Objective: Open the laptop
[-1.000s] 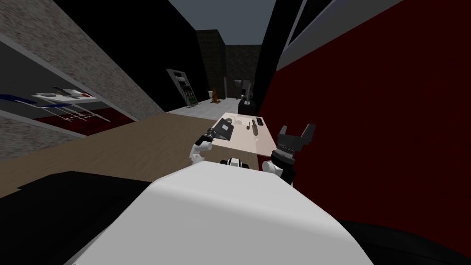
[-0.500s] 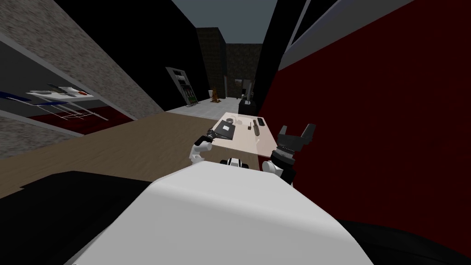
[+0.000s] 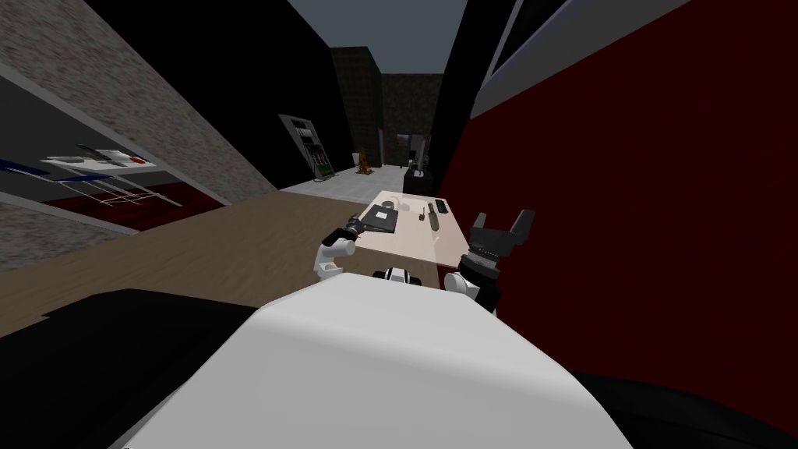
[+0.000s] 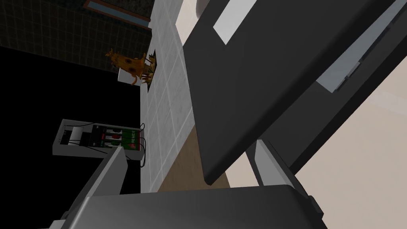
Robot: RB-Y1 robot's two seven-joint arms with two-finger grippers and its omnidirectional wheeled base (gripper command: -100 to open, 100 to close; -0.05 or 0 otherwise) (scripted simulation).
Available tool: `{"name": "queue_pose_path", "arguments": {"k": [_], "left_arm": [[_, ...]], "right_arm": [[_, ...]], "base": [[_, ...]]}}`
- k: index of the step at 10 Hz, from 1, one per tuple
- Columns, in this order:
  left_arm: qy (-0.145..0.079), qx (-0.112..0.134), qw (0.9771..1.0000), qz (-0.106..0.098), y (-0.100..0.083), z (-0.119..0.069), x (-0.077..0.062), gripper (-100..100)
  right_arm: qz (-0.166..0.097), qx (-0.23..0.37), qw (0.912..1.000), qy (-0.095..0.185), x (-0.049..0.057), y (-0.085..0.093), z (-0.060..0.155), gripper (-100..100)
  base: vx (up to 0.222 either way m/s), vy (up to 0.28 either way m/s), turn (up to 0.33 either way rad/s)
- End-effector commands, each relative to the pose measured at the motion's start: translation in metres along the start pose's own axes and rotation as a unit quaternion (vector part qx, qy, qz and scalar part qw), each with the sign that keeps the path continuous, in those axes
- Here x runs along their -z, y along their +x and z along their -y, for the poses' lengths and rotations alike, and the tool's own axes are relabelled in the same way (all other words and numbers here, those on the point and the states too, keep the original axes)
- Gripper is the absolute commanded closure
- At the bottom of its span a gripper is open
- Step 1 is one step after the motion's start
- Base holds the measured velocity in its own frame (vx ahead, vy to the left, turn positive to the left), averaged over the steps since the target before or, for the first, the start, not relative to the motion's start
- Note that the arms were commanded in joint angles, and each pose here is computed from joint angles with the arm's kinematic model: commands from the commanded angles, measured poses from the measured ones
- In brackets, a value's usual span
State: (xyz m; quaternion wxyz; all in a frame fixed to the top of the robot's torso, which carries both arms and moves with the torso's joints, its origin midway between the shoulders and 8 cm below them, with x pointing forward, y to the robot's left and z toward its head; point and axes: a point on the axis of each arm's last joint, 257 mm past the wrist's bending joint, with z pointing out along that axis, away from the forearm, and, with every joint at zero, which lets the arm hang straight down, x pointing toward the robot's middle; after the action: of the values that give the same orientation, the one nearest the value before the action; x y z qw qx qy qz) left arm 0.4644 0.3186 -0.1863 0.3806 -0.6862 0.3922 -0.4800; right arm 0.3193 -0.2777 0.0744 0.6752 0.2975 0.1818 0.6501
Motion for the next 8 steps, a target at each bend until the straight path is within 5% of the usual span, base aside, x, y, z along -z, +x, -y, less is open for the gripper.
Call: {"name": "queue_pose_path", "arguments": {"k": [1, 2, 3, 8], "left_arm": [[0.001, 0.000, 1.0000, 0.001, 0.0021, 0.0122, 0.0128, -100], [0.000, 0.000, 1.0000, 0.001, 0.0009, 0.0080, 0.0105, -100], [-0.001, 0.000, 1.0000, 0.002, 0.0005, 0.0077, 0.0112, 0], [-0.005, 0.000, 1.0000, 0.003, -0.0009, 0.0044, 0.0109, 0]], "right_arm": [[0.000, 0.000, 1.0000, 0.000, 0.0000, 0.0000, 0.0000, 0], [0.000, 0.000, 1.0000, 0.000, 0.0000, 0.0000, 0.0000, 0], [0.000, 0.000, 1.0000, 0.000, 0.0000, 0.0000, 0.0000, 0], [0.000, 0.000, 1.0000, 0.000, 0.0000, 0.0000, 0.0000, 0]], "base": [[0.030, -0.004, -0.012], [0.014, -0.001, 0.001], [0.000, 0.000, 0.000], [0.001, 0.000, -0.002]]}}
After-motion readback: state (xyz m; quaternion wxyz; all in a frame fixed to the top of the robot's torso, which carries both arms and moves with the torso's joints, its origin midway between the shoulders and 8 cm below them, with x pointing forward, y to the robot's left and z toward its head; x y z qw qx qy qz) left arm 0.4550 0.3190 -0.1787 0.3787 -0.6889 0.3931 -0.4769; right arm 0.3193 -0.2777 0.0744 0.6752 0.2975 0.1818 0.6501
